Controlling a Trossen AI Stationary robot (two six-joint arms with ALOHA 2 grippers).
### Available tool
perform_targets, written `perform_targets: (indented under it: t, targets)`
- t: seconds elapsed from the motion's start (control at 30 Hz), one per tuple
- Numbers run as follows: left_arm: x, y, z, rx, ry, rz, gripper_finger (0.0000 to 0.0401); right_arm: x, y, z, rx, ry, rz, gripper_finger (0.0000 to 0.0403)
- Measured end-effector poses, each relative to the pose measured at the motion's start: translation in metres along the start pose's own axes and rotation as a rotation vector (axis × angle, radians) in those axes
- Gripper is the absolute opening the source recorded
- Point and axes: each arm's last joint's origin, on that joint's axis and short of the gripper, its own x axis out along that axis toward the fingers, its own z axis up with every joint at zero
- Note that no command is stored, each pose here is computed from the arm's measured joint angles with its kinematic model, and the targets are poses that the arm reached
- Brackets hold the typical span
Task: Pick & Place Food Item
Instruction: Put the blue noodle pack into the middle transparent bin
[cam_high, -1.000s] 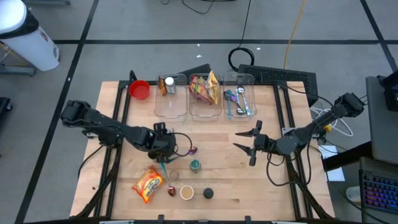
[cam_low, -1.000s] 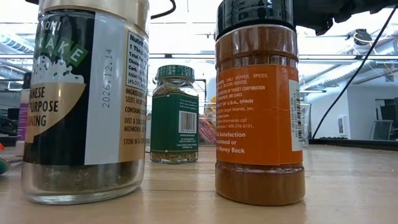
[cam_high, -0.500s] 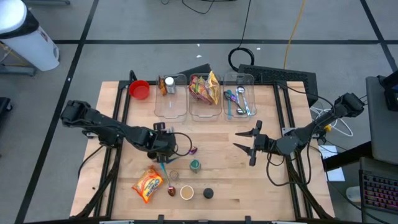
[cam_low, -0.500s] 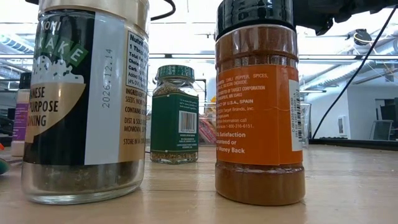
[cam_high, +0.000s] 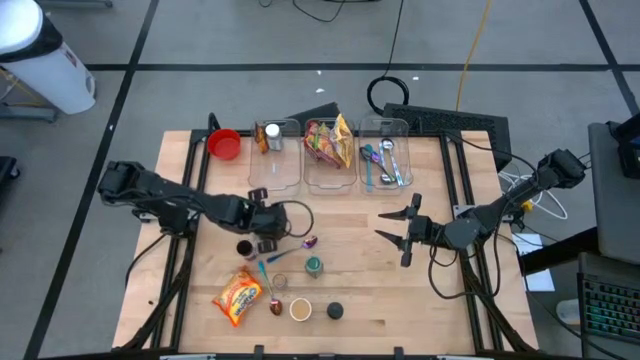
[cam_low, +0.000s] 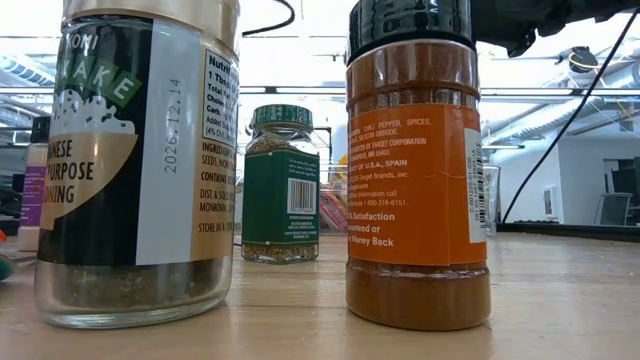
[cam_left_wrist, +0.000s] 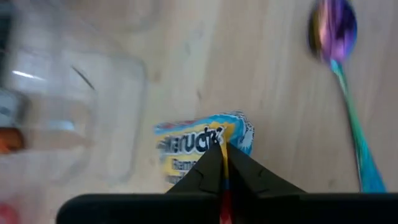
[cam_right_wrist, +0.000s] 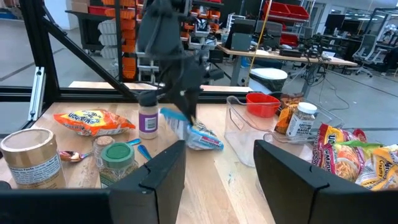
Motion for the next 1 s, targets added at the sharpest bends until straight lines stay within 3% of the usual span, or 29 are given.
perform_targets:
  t: [0.37, 0.57, 0.7, 0.9, 1.0]
  targets:
    - [-0.063, 0.042, 0.078, -0.112, -0.296, 0.095, 0.0011, 0.000, 0.000, 0.000, 0.000, 0.000, 0.000, 0.0183]
    - [-0.093, 0.074, 0.108, -0.206, -0.469, 0.140, 0.0009, 0.000, 0.000, 0.000, 0.000, 0.000, 0.000, 0.0183]
    - [-0.093, 0.096, 0.120, -0.257, -0.580, 0.155, 0.0004, 0.000, 0.000, 0.000, 0.000, 0.000, 0.000, 0.0183]
    - [-0.067, 0.135, 0.124, -0.458, -0.763, -0.032, 0.0003, 0.000, 0.000, 0.000, 0.000, 0.000, 0.001, 0.0183]
    - [-0.045, 0.151, 0.113, -0.580, -0.785, -0.041, 0.0003, 0.000, 0.000, 0.000, 0.000, 0.000, 0.000, 0.0183]
